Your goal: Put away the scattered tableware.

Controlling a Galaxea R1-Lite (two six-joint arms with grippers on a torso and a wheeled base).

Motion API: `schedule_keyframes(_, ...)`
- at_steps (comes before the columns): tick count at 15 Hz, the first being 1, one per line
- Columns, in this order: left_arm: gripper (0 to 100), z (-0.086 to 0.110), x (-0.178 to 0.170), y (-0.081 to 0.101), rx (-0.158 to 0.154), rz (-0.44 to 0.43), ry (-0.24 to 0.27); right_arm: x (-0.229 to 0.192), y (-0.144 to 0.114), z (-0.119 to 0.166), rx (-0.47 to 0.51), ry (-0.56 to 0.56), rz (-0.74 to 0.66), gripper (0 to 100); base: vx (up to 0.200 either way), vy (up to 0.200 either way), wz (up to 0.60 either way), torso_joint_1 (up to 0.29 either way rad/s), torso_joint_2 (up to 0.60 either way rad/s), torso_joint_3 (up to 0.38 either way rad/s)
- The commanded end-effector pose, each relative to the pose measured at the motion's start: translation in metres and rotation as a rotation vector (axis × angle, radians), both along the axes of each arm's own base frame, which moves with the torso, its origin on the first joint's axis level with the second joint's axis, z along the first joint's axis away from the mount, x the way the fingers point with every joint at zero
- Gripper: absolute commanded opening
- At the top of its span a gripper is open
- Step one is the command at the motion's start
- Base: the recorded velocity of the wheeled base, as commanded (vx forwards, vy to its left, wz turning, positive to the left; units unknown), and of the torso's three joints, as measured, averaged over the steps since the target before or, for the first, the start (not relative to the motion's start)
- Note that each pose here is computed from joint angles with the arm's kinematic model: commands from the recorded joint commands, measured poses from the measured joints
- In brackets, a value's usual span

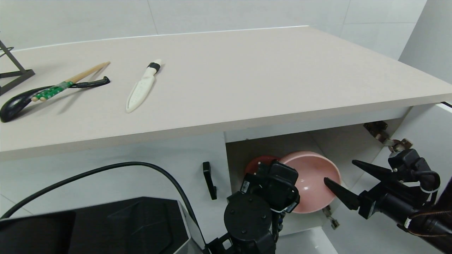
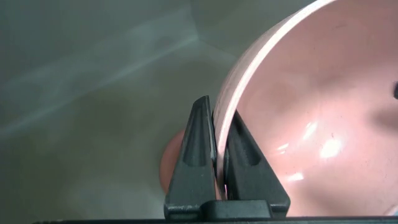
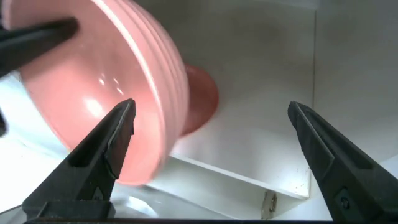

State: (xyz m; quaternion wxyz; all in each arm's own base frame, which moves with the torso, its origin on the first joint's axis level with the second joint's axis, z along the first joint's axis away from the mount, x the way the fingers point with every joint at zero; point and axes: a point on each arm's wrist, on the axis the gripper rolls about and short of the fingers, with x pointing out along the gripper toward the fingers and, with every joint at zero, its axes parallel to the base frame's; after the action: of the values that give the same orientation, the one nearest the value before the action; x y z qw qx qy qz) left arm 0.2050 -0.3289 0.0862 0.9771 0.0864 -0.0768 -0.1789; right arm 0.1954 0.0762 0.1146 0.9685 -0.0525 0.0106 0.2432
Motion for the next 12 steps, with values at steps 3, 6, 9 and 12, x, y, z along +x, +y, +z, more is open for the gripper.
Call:
schedule_keyframes(3,0,0.003,-0.013,-0.002,-0.021,-0.031,0.01,0.0,0.001,-0.003,-0.005,0.014,0.004,100,0.0,0.0,0.0,0.0,0.0,0.0)
schedule_keyframes(6,0,0.002,-0.019,-0.005,-0.018,-0.047,0.014,-0.002,0.002,-0.003,-0.006,0.015,0.014,100,0.0,0.0,0.0,0.0,0.0,0.0)
schedule_keyframes(9,0,0.004,-0.02,-0.005,-0.032,-0.052,0.014,-0.012,0.011,0.002,0.003,-0.008,0.07,0,0.0,0.0,0.0,0.0,0.0,0.0)
schedule_keyframes(12,0,0.006,-0.02,-0.005,-0.039,-0.053,0.013,-0.016,0.017,0.003,0.007,-0.011,0.107,0,0.0,0.0,0.0,0.0,0.0,0.0)
